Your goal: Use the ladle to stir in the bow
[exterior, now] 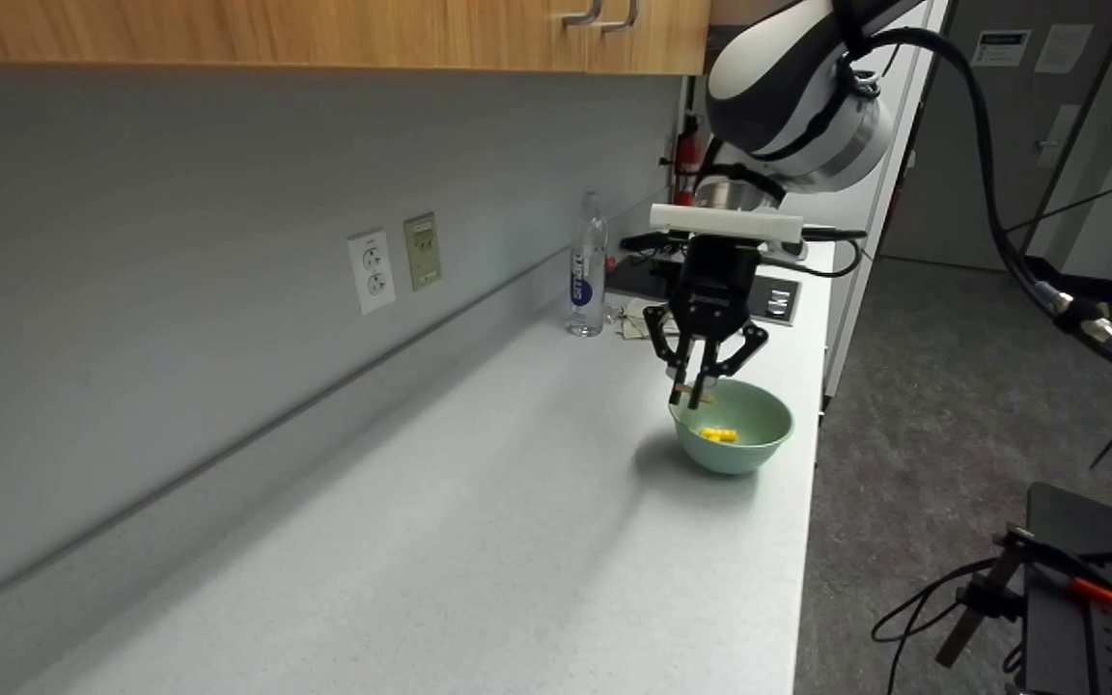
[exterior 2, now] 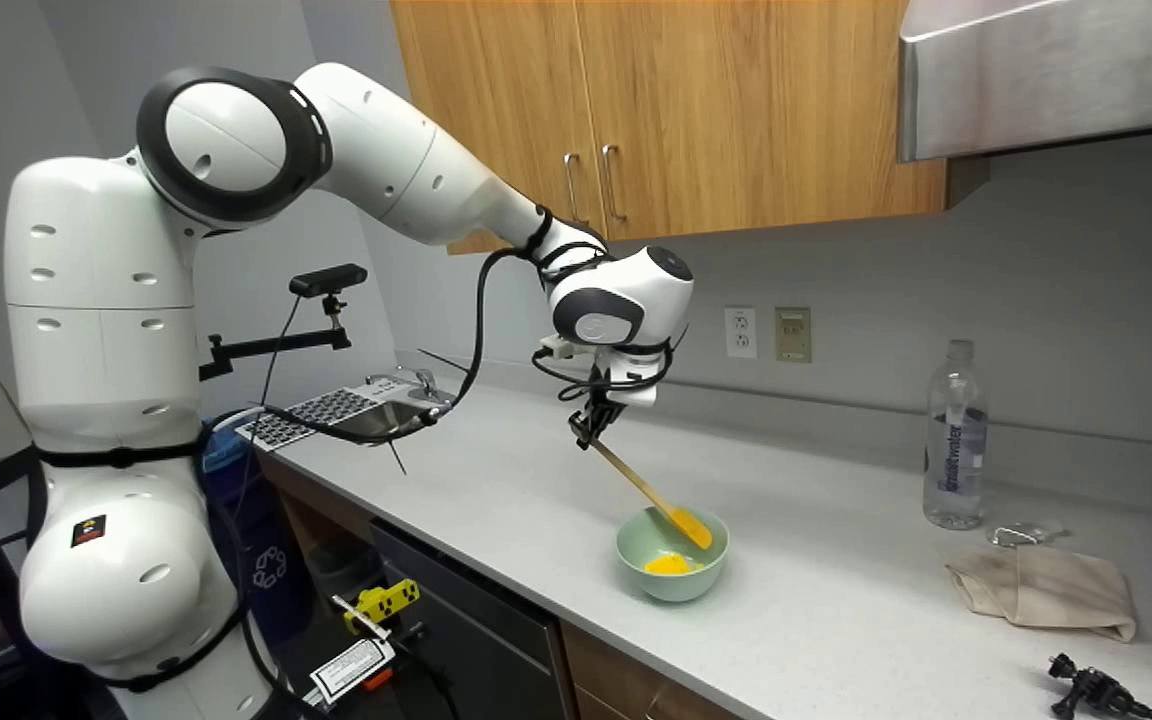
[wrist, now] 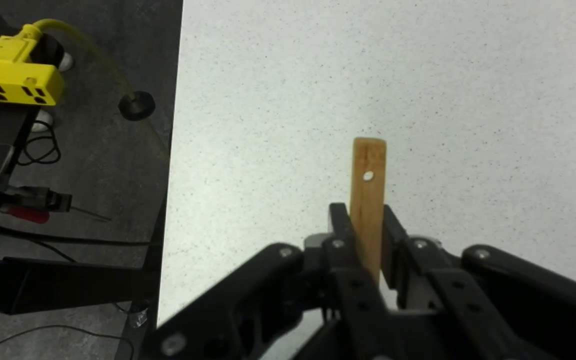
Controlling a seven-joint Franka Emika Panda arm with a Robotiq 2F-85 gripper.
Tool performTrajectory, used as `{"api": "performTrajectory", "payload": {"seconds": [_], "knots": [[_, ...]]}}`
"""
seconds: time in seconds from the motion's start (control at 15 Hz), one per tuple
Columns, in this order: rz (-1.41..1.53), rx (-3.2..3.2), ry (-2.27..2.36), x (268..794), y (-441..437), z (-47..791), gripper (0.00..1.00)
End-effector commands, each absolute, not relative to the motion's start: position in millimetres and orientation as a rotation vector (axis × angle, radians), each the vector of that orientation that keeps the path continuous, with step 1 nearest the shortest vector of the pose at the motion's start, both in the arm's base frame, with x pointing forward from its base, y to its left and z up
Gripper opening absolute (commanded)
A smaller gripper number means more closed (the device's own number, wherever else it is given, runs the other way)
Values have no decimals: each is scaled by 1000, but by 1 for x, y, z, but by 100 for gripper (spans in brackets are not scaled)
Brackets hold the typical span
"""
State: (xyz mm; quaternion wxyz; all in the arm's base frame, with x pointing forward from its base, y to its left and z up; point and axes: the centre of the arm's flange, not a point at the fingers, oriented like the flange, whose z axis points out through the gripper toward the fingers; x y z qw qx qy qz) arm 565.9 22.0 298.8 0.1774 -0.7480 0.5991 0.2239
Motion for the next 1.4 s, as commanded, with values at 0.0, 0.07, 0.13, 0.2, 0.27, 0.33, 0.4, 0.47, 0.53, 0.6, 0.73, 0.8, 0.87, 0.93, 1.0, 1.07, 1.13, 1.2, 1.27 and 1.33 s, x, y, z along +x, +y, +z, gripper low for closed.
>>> {"api": "performTrajectory", "payload": {"seconds": [0.0,0.07,0.13,0.2,0.27,0.33,0.4,0.47,0.53,0.6,0.73,0.8,0.87,0.93,1.0,1.07,1.13,1.2,1.27,1.33], "knots": [[677,-2090,1680,557,24,291,4],[697,-2082,1679,555,23,286,4],[709,-2077,1685,553,23,282,4],[724,-2068,1693,552,23,277,4],[735,-2061,1701,550,23,273,4],[745,-2057,1707,549,23,270,4],[745,-2063,1719,547,23,267,4],[750,-2066,1722,545,23,264,4],[755,-2067,1724,544,24,263,5],[756,-2070,1725,544,24,263,25],[755,-2075,1724,543,25,263,50],[754,-2077,1723,543,26,263,57],[749,-2082,1723,543,26,264,63],[747,-2086,1723,543,27,265,73],[740,-2094,1724,543,27,266,79],[731,-2101,1725,543,28,267,88],[716,-2113,1728,542,29,269,95],[701,-2128,1728,542,30,272,99],[677,-2148,1728,541,31,275,100],[647,-2173,1733,541,32,279,100]]}}
